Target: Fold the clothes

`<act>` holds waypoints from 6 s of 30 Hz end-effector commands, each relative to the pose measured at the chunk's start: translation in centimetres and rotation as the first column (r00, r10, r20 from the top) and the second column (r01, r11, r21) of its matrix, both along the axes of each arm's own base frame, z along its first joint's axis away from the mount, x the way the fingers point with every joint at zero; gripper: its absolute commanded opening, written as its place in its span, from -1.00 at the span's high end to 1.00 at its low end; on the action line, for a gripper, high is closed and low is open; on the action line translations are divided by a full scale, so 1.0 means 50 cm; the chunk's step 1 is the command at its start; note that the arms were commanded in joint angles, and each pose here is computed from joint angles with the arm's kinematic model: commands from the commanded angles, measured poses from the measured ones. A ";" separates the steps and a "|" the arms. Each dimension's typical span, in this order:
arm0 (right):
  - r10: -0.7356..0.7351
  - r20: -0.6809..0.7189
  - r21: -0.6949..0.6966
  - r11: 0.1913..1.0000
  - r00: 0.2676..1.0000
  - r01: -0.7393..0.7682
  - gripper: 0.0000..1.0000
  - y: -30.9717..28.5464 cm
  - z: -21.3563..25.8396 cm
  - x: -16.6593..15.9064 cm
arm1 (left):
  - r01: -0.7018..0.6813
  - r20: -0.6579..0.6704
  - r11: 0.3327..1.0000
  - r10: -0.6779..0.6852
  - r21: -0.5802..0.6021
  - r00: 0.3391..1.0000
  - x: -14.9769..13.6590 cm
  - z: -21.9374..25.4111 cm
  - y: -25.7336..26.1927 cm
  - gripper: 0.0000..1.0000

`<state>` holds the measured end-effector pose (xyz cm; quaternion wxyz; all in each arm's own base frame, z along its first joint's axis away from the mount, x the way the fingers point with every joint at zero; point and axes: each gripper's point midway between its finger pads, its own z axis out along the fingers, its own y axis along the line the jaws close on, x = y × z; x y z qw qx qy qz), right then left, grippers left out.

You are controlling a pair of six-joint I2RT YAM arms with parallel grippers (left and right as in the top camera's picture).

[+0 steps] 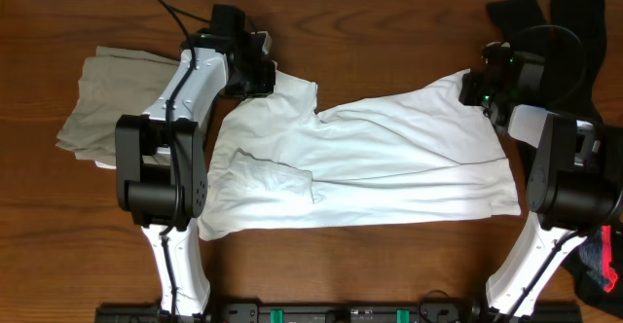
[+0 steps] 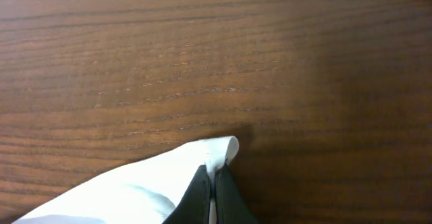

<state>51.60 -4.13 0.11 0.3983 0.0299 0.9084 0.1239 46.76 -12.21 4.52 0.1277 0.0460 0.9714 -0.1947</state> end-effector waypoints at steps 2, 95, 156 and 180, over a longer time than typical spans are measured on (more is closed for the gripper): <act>-0.056 -0.057 0.028 0.998 0.997 0.058 0.98 -0.006 -0.021 -0.010 | 0.004 0.034 1.000 -0.003 -0.020 0.999 0.011 0.035 -0.005 0.88; -0.482 -0.515 -0.243 0.875 0.709 0.418 0.97 -0.206 0.129 -0.375 | 0.012 -0.621 0.985 0.097 0.170 0.778 -0.435 0.136 0.115 0.88; -0.451 -0.638 -0.256 0.889 0.624 0.380 0.43 -0.175 0.094 -0.452 | 0.103 -0.502 0.992 -0.052 0.074 0.863 -0.405 0.044 0.007 0.82; -0.431 -0.643 -0.224 0.896 0.633 0.383 -0.10 -0.148 -0.011 -0.494 | 0.104 -0.497 0.992 -0.052 0.077 0.866 -0.403 0.043 0.008 0.81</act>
